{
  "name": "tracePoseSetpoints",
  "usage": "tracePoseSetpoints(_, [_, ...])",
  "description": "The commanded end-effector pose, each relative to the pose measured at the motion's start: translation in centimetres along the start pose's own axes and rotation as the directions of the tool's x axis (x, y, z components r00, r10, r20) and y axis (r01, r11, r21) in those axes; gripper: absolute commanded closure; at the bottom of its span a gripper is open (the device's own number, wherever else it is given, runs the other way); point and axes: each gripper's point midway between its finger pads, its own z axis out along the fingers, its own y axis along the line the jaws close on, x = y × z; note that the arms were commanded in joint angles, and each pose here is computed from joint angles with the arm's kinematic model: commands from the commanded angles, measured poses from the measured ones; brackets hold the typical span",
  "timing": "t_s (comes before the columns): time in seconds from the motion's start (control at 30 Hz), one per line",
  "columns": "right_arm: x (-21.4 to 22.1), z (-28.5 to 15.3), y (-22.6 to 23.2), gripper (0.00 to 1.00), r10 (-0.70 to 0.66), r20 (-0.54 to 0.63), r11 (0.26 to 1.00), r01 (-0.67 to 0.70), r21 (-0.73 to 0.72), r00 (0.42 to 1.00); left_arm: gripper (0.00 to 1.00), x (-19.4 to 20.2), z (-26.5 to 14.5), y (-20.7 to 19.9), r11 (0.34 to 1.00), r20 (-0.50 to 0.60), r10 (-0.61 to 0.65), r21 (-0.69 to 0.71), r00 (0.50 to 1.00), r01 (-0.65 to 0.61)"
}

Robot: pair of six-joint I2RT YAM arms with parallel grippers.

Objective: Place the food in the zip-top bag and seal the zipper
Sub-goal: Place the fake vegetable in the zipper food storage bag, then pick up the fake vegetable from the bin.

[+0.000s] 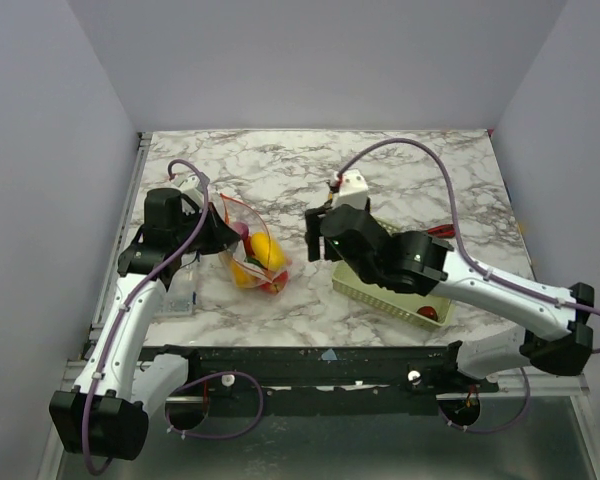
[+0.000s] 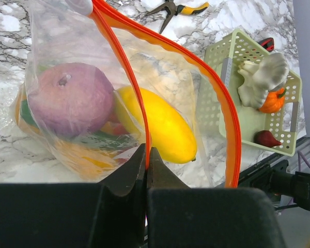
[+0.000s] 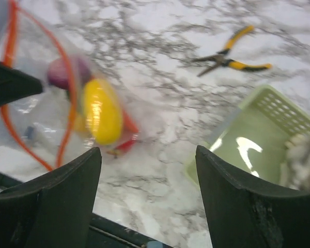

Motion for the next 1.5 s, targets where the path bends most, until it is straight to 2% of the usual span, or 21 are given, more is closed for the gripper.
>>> tracePoseSetpoints(0.0, [3.8,0.2,-9.4,0.24,0.052,0.044,0.954,-0.062,0.294,0.998,1.00,0.3,0.3,-0.4,1.000,-0.009,0.001,0.031,1.000,-0.001])
tracePoseSetpoints(0.1, [6.7,0.2,-15.8,0.25,0.213,0.055,0.883,-0.216,0.415,0.975,1.00,0.4,0.3,-0.3,1.000,-0.013,-0.002,0.030,1.000,0.003])
tracePoseSetpoints(0.2, [9.3,-0.1,-21.7,0.30,0.415,0.085,0.778,-0.401,0.484,0.906,1.00,0.5,0.5,-0.3,0.999,-0.022,-0.004,0.031,1.000,0.005])
tracePoseSetpoints(0.4, [12.9,-2.8,-28.5,0.32,0.526,0.214,0.556,-0.523,0.646,0.824,1.00,0.5,0.7,-0.2,0.999,-0.029,-0.010,0.032,1.000,0.011])
tracePoseSetpoints(0.5, [14.5,-3.2,-30.6,0.33,0.574,0.221,0.488,-0.546,0.681,0.789,1.00,0.6,0.7,-0.3,0.999,-0.031,-0.010,0.034,0.999,0.011])
tracePoseSetpoints(0.87, [18.0,-2.9,-30.9,0.34,0.647,0.211,0.426,-0.577,0.697,0.733,1.00,0.7,0.5,-0.6,0.999,-0.032,-0.007,0.052,0.999,0.009])
tracePoseSetpoints(1.13, [20.2,-2.4,-31.4,0.33,0.688,0.233,0.329,-0.581,0.745,0.688,1.00,0.8,0.4,-0.8,0.998,-0.032,-0.007,0.065,0.999,0.009])
tracePoseSetpoints(1.47, [21.9,-2.4,-33.0,0.23,0.691,0.267,0.260,-0.576,0.775,0.671,1.00,0.9,0.4,-0.9,0.997,-0.035,-0.007,0.075,0.999,0.010])
